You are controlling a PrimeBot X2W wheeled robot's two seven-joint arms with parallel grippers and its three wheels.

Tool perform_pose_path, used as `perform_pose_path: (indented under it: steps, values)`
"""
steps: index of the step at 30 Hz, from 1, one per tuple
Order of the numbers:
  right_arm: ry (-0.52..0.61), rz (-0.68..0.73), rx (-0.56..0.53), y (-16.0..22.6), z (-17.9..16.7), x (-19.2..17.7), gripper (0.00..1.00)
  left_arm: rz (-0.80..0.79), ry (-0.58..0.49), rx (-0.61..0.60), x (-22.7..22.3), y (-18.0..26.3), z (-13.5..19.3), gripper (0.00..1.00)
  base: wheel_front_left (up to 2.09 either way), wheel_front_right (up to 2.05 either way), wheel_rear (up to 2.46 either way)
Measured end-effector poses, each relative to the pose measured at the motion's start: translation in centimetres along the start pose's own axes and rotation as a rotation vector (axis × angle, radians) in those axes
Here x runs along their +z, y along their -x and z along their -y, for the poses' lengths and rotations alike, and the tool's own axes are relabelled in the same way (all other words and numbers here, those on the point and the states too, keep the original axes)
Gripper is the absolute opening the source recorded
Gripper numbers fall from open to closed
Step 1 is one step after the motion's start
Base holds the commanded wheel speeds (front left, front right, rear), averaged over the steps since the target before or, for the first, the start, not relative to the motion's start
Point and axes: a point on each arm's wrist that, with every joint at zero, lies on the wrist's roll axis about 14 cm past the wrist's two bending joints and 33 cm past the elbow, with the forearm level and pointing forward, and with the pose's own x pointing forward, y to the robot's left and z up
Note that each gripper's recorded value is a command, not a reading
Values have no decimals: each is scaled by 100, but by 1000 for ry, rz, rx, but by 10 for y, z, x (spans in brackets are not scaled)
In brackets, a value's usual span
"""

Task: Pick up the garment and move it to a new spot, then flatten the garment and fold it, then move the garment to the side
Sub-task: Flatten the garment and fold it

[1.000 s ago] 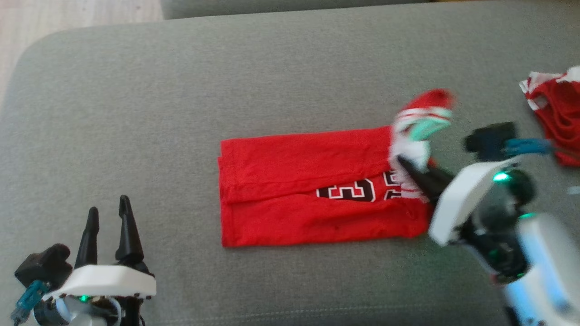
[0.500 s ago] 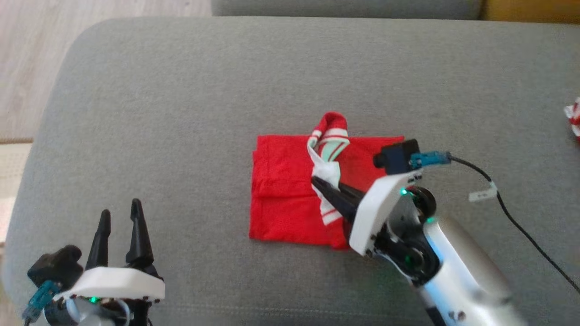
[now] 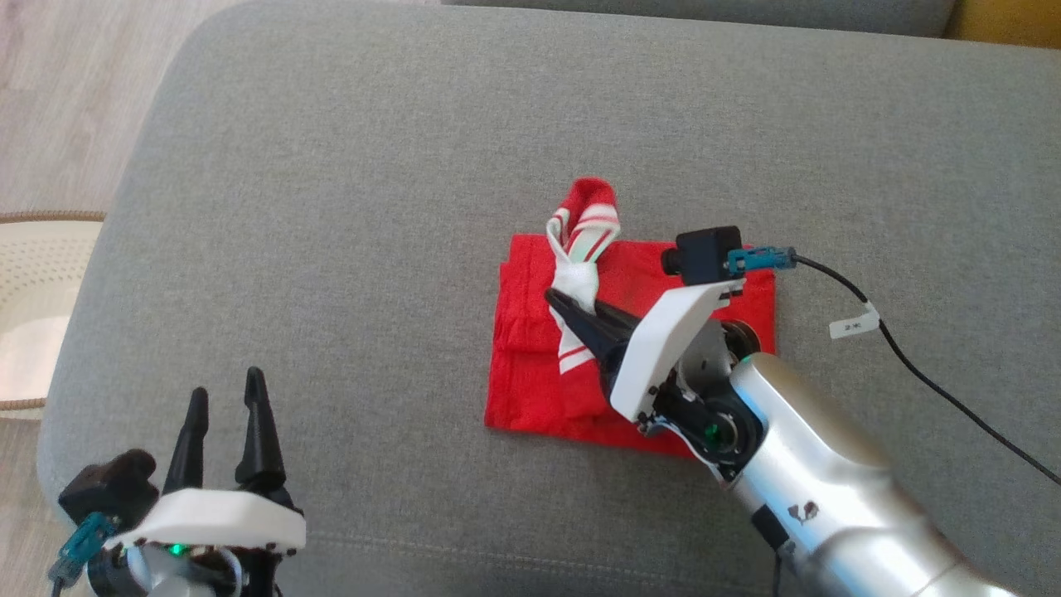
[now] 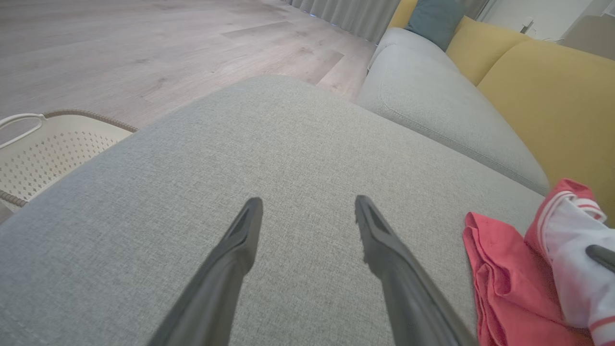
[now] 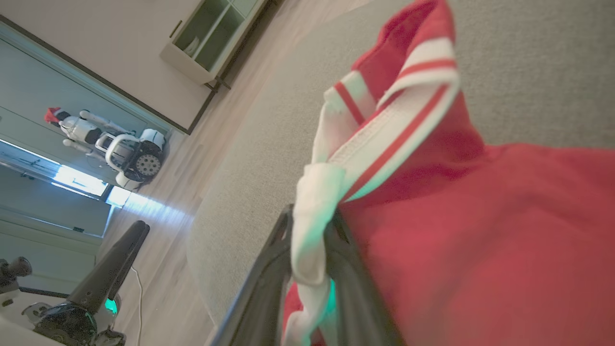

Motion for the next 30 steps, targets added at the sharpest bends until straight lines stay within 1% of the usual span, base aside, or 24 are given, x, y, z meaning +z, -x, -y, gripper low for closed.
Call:
perform_pose_path:
  steps: [1,8,13,17,22,25,26,30]
  values:
    - [-6,8,3,-1,0,2,100,0,0,1,0,0,0,100,0,0,0]
    - [-33,53,34,-6,-8,13,100,-7,-1,-8,-2,-2,3,100,0,0,0]
    - [-50,162,37,-4,-6,39,100,-6,-2,-30,-3,-9,11,100,0,0,0]
    - [-37,264,15,2,1,63,100,-8,-2,-49,-3,-14,18,100,0,0,0]
    - [53,392,-67,15,23,89,100,-9,-3,-73,-4,-18,26,100,0,0,0]
    - [134,479,-128,28,38,101,100,1,-10,-99,-1,-20,34,100,0,0,0]
    - [134,479,-128,28,38,101,100,1,-10,-99,-1,-20,34,100,0,0,0]
    - [241,571,-224,53,59,120,100,21,-18,-153,5,-23,52,100,0,0,0]
